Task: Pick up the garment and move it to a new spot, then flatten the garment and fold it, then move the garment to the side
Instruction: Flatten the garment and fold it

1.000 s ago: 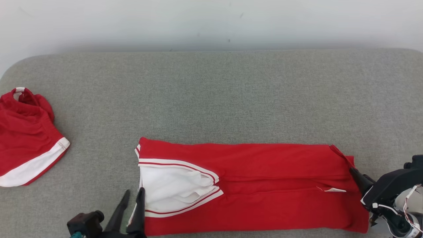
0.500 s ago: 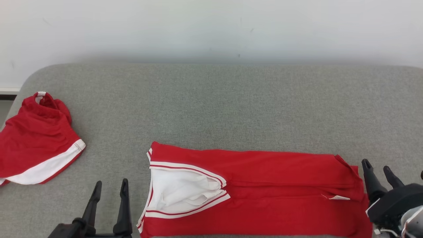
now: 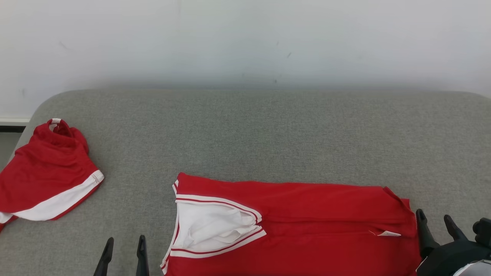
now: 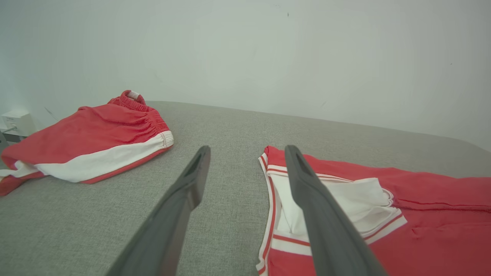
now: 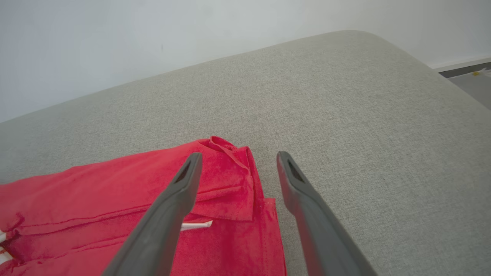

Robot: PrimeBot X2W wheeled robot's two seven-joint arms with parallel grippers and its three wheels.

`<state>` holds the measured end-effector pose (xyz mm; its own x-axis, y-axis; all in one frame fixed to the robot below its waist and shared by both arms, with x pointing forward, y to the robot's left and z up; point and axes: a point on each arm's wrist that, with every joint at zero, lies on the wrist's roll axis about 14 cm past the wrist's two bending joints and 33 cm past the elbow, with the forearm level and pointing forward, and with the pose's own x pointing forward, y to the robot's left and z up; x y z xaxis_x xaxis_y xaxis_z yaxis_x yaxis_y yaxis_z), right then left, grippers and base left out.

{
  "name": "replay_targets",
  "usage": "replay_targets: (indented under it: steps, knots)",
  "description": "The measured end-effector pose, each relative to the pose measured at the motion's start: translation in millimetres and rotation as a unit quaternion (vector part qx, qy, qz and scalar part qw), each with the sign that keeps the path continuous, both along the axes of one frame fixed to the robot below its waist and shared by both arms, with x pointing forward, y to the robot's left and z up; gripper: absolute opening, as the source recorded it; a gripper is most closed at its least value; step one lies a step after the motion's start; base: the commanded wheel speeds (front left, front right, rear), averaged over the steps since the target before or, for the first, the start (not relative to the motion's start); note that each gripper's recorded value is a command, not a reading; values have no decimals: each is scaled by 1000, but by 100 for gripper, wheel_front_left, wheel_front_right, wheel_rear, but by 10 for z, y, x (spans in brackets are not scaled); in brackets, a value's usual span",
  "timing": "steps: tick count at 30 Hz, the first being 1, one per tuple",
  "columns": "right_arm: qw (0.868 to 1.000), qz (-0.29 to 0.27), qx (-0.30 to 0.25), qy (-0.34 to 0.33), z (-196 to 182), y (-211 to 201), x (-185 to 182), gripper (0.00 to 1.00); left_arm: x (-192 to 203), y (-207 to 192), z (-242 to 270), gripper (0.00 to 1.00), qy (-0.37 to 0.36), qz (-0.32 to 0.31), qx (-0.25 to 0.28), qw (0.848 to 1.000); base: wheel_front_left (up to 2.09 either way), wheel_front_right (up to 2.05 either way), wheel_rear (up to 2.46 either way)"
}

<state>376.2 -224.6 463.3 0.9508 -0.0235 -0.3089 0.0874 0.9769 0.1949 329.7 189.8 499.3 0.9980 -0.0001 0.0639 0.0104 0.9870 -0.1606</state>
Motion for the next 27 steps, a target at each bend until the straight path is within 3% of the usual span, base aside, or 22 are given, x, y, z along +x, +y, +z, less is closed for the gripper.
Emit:
replay_targets:
  steps: [9, 16, 27]
  knots:
    - [995, 5, 3, 101, -329, -37, 75, 100, -40, 38, -131, 100, 21, 6, 0, 1000, 0, 0, 0]
    - [979, 15, -3, 205, -584, -49, 59, 100, -53, 57, -224, 100, 36, 9, -1, 999, 0, 0, 0]
    - [960, 21, 4, 280, -838, -9, 103, 100, 10, 76, -316, 100, 52, 12, 0, 999, 0, 0, 0]
